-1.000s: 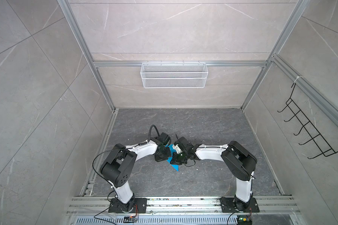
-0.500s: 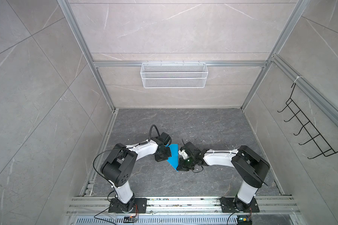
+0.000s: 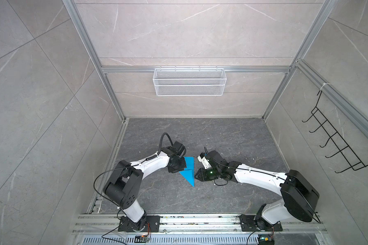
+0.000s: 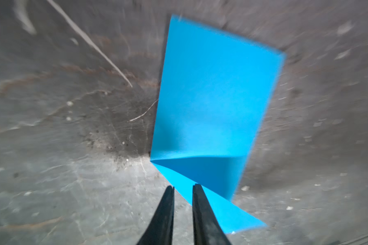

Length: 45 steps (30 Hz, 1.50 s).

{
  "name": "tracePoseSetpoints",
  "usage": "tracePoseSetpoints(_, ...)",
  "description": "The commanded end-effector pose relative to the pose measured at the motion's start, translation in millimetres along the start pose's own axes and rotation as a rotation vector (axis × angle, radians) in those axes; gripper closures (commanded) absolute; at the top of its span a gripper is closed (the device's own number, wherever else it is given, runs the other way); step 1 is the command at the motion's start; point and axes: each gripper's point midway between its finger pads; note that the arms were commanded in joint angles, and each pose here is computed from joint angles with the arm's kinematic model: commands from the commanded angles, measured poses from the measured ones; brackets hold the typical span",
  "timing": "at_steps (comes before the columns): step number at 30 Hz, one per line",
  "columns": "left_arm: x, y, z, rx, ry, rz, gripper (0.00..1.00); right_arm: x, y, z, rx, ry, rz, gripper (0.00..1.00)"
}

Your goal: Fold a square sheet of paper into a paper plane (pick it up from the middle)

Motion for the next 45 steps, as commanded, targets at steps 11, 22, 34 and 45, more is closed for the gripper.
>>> tracePoseSetpoints(11, -45.6, 2.7, 11.8, -0.038, -0.315, -0.179, 0.20, 12.3, -1.9, 46.2, -0.131, -0.080, -0.008, 0.41)
tracePoseSetpoints(22, -23.8, 8.6, -3.8, -0.086, -0.299, -0.277, 0.00, 46.9, 16.4, 35.5, -0.213, 0.102, 0.166, 0.51)
tracePoseSetpoints(34, -10.3, 11.3, -15.1, -0.130, -0.253, -0.378, 0.03, 66.5, -7.9, 36.4, -0.175, 0.130, 0.142, 0.91)
tracePoseSetpoints(45, 3.4, -6.0, -12.5, -0.025, -0.242, -0.477, 0.15, 67.2, -29.9, 42.4, -0.101, 0.099, 0.124, 0.97)
Point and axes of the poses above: each gripper's point midway between its finger pads, its own x axis out along the fingers, its own y axis along the line the jaws close on, z = x × y, and after that the axes turned 13 degrees about x, right-handed
